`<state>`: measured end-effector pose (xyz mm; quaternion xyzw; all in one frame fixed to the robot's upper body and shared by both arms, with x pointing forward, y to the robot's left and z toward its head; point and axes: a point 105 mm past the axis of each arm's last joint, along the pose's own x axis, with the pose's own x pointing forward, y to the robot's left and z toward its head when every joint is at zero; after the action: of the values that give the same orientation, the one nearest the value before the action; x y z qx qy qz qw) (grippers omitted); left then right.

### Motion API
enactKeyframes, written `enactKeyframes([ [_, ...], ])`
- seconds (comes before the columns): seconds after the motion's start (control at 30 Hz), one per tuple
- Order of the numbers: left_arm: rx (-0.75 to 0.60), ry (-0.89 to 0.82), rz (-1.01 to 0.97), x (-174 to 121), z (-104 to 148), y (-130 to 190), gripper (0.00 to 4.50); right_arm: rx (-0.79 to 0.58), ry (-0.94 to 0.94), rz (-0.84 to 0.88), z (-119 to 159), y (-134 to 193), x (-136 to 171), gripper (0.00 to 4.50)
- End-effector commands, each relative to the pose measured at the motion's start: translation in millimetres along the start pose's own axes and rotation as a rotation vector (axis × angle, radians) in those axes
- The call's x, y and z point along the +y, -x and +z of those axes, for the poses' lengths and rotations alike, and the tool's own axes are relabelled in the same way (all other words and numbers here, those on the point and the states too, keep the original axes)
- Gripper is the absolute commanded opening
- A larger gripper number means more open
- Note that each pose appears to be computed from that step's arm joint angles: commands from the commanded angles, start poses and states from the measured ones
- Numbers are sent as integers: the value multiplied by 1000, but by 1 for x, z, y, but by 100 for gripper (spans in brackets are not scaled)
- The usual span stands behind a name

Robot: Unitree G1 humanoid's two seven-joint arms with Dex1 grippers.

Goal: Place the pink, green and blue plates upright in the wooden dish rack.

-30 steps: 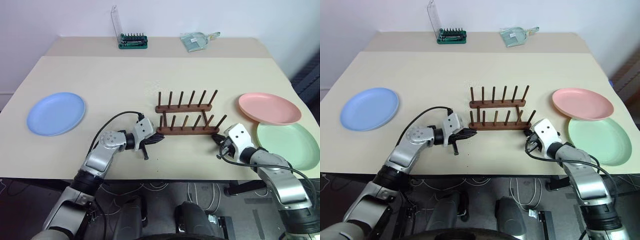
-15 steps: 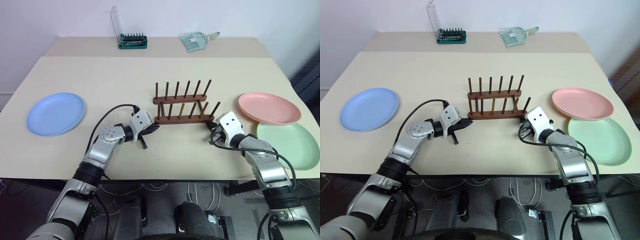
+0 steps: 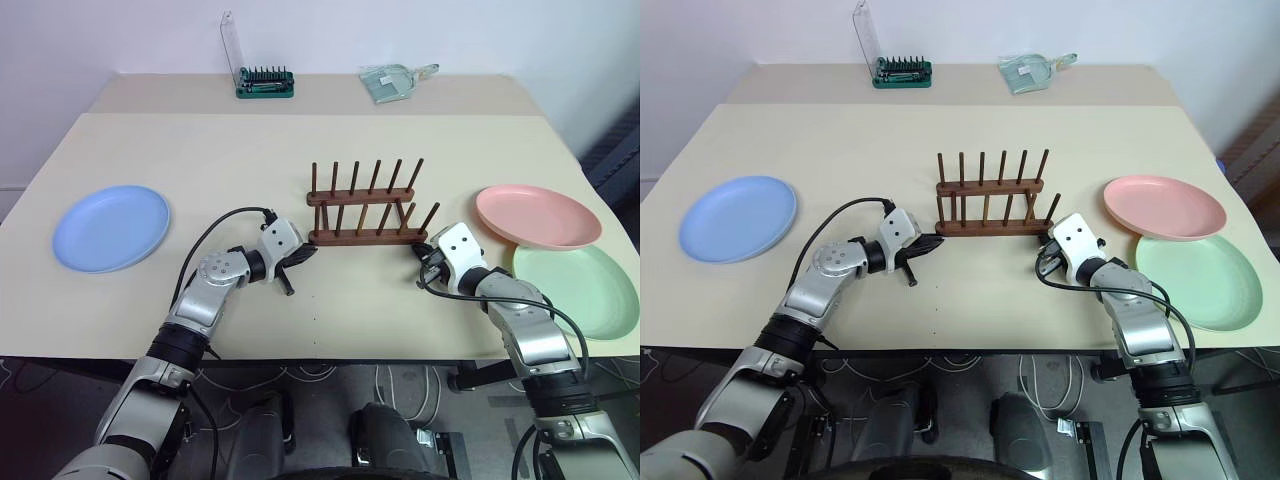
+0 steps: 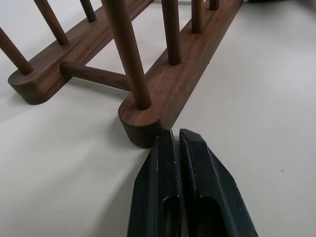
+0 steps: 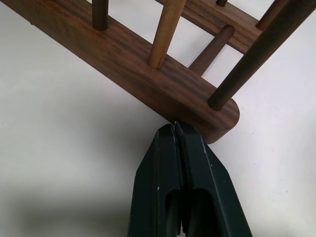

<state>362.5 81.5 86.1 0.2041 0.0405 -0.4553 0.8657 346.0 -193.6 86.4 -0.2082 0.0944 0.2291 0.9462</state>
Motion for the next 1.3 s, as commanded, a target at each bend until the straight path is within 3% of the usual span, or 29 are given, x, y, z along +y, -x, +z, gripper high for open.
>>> enactKeyframes([
  [0.03, 35, 1, 25, 5, -8, 3, 15, -24, 10, -1, 6, 1, -1, 0],
  [0.17, 2, 6, 6, 4, -1, 8, 15, -43, 49, 12, 15, 15, -2, 0],
  [0.3, -93, 34, -113, -12, 18, 24, 15, -66, 65, 66, 32, 50, -3, 0],
  [0.4, -123, 47, -191, -23, 26, 32, 9, -37, 44, 75, 37, 79, -9, 77],
  [0.63, -157, 69, -420, -60, 37, 26, 9, 139, -5, -45, 21, 142, -34, 422],
  [0.67, -161, 65, -447, -64, 39, 23, 9, 180, -17, -80, 14, 149, -38, 446],
  [0.97, -210, 17, -589, -83, 51, 9, 9, 314, -113, -174, -22, 161, -43, 446],
  [1.3, -224, 32, -539, -79, 52, 9, 9, 317, -76, -183, -27, 151, -55, 446],
])
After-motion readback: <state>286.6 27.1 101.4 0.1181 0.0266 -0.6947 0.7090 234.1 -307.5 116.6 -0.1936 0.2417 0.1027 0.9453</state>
